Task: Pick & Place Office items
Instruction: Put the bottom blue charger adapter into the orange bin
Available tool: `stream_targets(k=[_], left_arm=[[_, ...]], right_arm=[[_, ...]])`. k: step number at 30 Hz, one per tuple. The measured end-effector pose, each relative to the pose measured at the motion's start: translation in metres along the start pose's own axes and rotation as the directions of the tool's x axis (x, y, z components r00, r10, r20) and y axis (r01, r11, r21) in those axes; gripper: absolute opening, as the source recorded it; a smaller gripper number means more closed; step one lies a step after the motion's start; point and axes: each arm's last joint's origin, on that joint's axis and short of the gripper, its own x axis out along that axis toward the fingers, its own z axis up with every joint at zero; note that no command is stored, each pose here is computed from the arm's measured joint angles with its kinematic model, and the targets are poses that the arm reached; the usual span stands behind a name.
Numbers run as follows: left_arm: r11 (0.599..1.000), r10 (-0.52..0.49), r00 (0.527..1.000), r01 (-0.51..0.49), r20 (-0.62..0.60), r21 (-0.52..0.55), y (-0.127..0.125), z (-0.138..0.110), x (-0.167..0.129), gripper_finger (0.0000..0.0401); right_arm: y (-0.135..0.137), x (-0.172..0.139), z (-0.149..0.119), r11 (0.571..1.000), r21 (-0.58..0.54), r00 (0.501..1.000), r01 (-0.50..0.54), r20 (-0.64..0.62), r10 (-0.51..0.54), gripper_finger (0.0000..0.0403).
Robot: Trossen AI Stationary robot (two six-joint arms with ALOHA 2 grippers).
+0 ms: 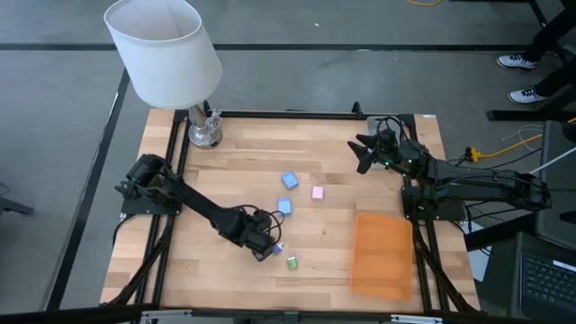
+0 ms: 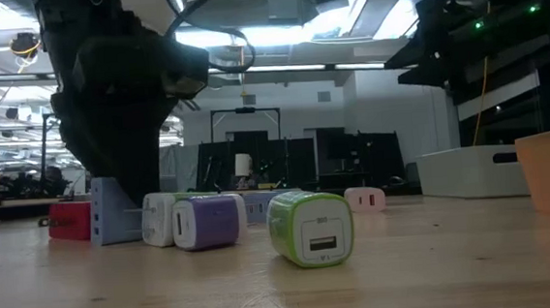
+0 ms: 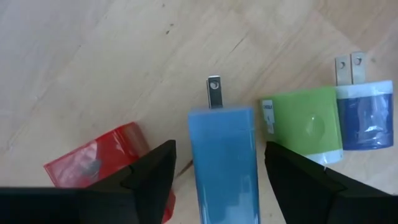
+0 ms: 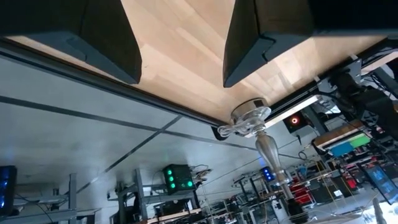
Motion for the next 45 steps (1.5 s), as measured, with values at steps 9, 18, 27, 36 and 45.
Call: stream_targets(k=[9,18,27,36,45], left_arm=[[0.996,0.004,1.0,-0.004,-0.003,0.084,0.001,0.001,0.0,0.0159],[0.981,0.005,0.999,-0.015,0.053,0.194,0.009,0.016,-0.007,0.0113],[0.943,-0.176,0.937,0.072,0.302,0.325,0.016,0.053,-0.056,0.0113],[0.786,-0.522,0.634,0.097,0.571,0.611,-0.009,0.104,-0.07,0.0113],[0.658,-0.733,0.382,0.187,0.563,0.73,-0.022,0.141,-0.007,0.0113]], right_arm=[[0.0,0.0,0.0,1.0,0.001,1.0,0.001,0.0,-0.001,0.0224],[0.001,0.0,0.002,1.0,0.023,1.0,-0.017,0.019,0.017,0.0224],[0.01,-0.002,0.01,0.992,-0.05,0.988,-0.116,0.098,0.12,0.0224],[0.015,-0.004,0.01,0.987,-0.106,0.986,-0.12,0.107,0.131,0.0224],[0.016,-0.004,0.009,0.989,-0.083,0.985,-0.125,0.106,0.133,0.0224]])
